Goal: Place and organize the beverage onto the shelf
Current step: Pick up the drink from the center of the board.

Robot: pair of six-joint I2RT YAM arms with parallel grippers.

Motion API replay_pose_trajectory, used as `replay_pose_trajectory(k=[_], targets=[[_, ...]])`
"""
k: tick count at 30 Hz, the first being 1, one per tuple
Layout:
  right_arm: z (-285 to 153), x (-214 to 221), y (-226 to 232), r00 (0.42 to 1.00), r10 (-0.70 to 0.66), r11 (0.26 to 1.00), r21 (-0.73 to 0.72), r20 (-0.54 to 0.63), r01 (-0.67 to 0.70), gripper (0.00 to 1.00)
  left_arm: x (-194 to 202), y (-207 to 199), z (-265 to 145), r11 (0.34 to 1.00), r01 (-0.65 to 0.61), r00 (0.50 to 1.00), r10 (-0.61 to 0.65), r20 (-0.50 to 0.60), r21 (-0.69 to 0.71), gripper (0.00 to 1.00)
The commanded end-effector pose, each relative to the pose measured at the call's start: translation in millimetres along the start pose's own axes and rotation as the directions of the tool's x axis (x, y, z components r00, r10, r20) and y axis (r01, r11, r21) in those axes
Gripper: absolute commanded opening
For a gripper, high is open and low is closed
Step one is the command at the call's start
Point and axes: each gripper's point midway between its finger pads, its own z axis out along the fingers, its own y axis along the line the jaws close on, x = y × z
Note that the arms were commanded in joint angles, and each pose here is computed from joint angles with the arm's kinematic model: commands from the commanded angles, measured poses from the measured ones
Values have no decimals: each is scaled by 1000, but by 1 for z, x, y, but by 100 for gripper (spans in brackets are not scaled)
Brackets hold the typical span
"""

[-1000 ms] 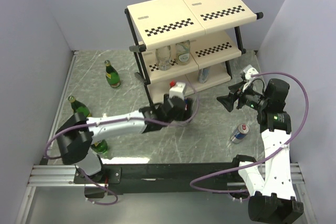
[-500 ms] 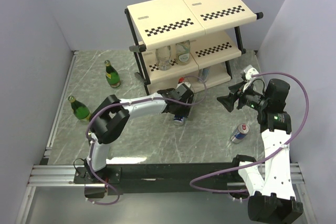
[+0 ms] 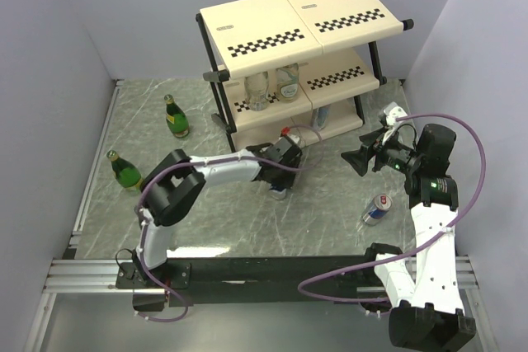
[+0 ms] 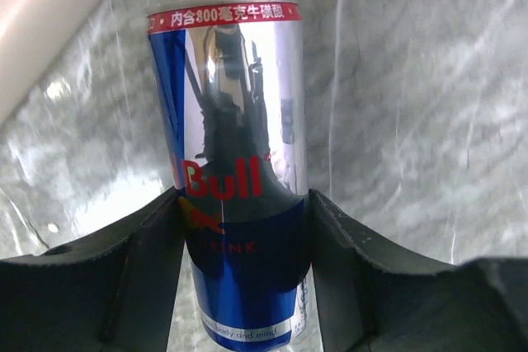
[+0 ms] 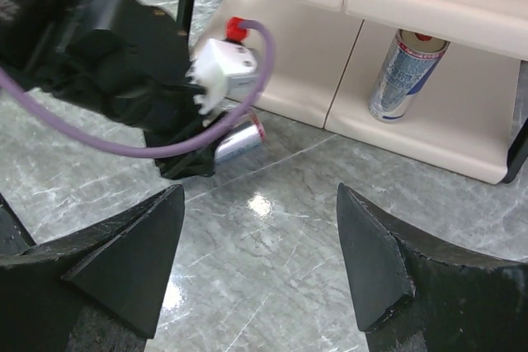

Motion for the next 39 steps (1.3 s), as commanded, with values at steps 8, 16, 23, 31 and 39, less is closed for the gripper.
replay_pose_trajectory(k=[8,16,23,31,39], targets=[[5,5,9,998,61,994,-93,-14,-62,80,-29,-38,-92,945,-75,906,-68,418,317,0],[18,13,29,978,192,944,-256,-81,-206,80,-41,-69,-129,910,-224,759,-62,649,349,0],[45,32,40,916,329,883,-269,-228,-384,83,-49,-82,-171,880,-346,585,-70,808,326,0],[77,55,56,846,427,848,-183,-318,-497,86,-51,-95,-179,866,-399,538,-47,842,303,0],[85,64,65,791,481,798,-186,-377,-574,83,-56,-94,-187,870,-397,512,-53,857,291,0]])
